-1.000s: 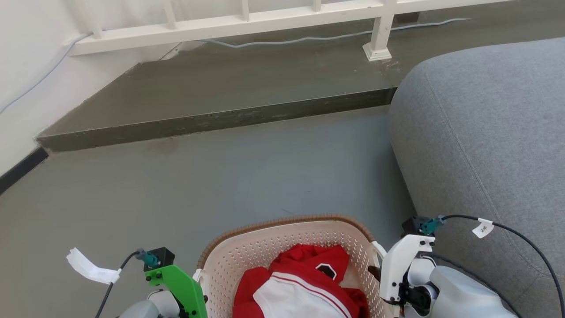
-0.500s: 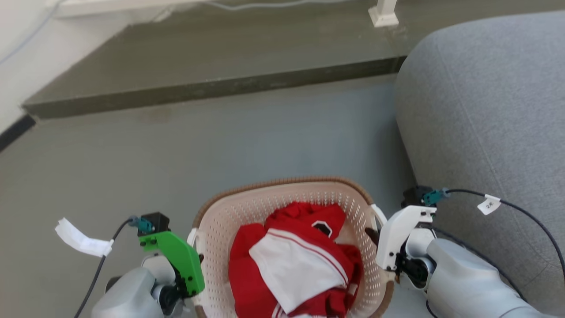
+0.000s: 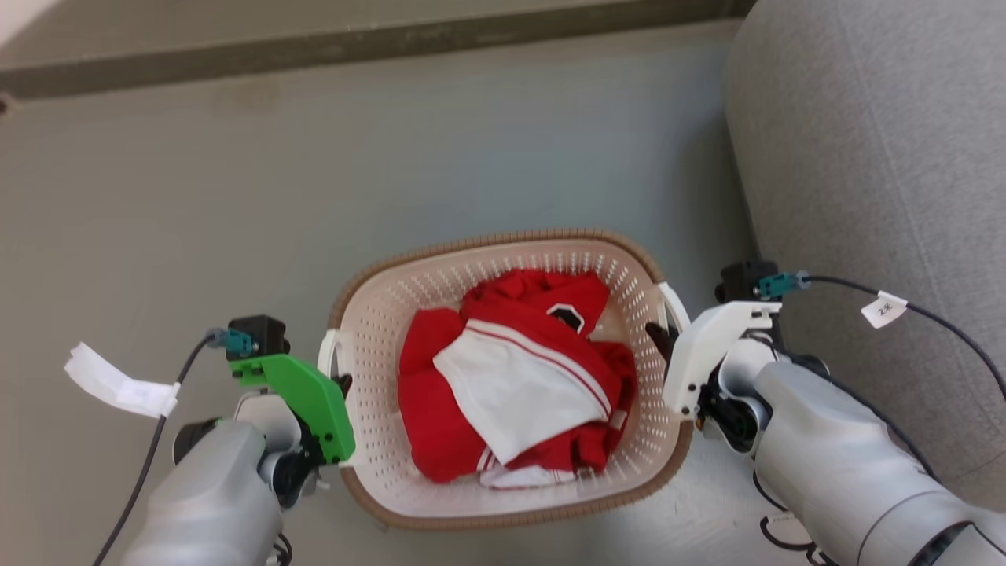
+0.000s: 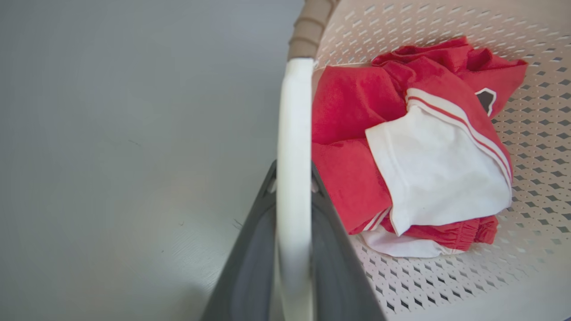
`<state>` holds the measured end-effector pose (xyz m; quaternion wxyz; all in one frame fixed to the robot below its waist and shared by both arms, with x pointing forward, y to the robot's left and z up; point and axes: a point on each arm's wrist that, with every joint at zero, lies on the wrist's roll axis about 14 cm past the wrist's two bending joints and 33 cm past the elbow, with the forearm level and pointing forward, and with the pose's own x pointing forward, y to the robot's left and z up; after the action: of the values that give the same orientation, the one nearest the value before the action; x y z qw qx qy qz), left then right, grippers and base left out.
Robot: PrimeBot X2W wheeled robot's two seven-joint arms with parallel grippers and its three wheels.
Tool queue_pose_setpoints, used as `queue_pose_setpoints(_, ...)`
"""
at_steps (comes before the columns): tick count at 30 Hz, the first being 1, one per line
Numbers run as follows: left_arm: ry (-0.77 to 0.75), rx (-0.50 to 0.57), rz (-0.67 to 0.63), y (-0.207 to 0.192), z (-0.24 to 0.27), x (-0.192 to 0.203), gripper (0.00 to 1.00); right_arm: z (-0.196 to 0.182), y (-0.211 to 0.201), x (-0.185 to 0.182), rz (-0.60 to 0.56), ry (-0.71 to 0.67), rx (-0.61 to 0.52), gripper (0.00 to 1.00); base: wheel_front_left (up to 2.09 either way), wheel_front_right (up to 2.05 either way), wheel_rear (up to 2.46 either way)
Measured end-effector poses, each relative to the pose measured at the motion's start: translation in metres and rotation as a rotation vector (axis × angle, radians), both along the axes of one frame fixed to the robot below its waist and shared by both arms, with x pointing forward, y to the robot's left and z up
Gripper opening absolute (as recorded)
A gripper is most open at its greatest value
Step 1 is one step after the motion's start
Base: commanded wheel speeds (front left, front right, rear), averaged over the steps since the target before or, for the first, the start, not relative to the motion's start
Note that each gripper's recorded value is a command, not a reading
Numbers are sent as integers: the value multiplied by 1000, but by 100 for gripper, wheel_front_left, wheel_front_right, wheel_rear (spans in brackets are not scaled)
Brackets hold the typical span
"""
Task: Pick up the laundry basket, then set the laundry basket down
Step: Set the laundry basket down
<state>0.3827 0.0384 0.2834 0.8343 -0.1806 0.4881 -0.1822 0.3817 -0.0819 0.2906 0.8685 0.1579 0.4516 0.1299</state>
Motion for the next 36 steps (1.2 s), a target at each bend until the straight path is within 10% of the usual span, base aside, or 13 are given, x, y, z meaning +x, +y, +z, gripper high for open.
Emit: queue_pose_setpoints(36,40,-49,93,2,-110,46,0,-117,0,43,-6,59,-20,0,0,0,0)
